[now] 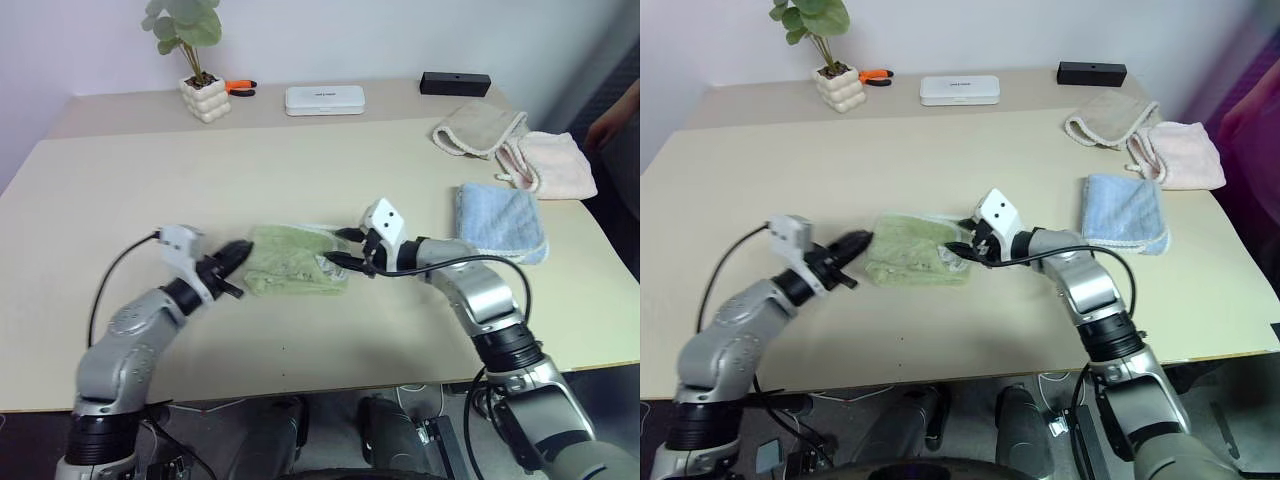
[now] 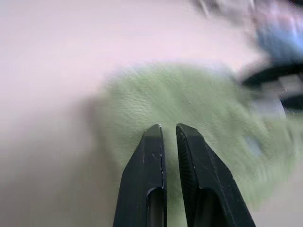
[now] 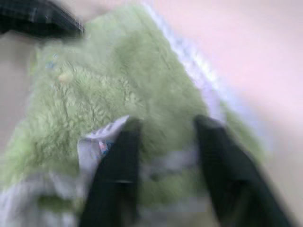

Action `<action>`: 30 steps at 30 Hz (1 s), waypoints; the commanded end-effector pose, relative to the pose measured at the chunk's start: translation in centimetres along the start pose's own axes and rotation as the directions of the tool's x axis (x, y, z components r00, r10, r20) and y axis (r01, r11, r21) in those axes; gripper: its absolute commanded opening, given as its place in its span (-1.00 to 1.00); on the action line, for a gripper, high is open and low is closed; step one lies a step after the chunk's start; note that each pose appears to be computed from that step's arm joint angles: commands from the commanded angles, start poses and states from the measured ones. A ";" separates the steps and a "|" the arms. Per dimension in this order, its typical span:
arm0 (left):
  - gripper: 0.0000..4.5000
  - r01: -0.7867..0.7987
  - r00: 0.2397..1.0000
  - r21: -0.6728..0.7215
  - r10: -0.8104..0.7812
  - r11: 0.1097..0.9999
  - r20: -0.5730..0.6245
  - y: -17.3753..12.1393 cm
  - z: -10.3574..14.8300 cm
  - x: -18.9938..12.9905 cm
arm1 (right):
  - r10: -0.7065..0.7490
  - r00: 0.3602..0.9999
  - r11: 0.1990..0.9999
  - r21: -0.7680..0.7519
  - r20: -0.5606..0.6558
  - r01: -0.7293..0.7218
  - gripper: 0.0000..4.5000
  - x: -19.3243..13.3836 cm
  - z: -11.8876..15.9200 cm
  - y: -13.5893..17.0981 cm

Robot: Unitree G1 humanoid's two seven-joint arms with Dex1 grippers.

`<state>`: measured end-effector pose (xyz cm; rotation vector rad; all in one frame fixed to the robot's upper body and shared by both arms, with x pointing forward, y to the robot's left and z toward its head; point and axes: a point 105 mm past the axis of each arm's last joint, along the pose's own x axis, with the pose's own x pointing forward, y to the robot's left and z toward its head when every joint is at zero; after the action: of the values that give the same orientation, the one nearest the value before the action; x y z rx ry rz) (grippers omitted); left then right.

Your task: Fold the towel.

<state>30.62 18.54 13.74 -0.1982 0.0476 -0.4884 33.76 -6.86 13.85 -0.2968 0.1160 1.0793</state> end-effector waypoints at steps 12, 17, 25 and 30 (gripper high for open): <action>0.98 -0.067 0.990 -0.579 -0.018 0.813 -0.139 -2.2 -3.6 0.7 | 0.224 0.972 0.958 -0.199 0.076 -0.206 1.00 -0.9 3.1 4.7; 0.82 -0.065 0.978 -0.644 -0.079 0.763 -0.193 -3.8 -4.9 2.4 | 0.212 0.974 0.958 -0.212 0.083 -0.191 1.00 -0.9 3.3 4.6; -0.77 -0.053 0.982 -0.698 -0.088 0.714 -0.165 -4.4 -5.1 3.3 | 0.176 0.981 0.964 -0.217 0.077 -0.156 1.00 -1.6 3.2 4.5; -0.99 -0.040 0.999 -0.698 0.054 0.715 -0.003 -1.5 -1.8 2.7 | 0.159 0.984 0.966 -0.217 0.075 -0.139 1.00 -1.7 3.2 4.5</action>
<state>31.52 13.08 9.58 -0.9440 0.3838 -0.4390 29.08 -5.36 15.10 -0.4127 -0.0020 1.2689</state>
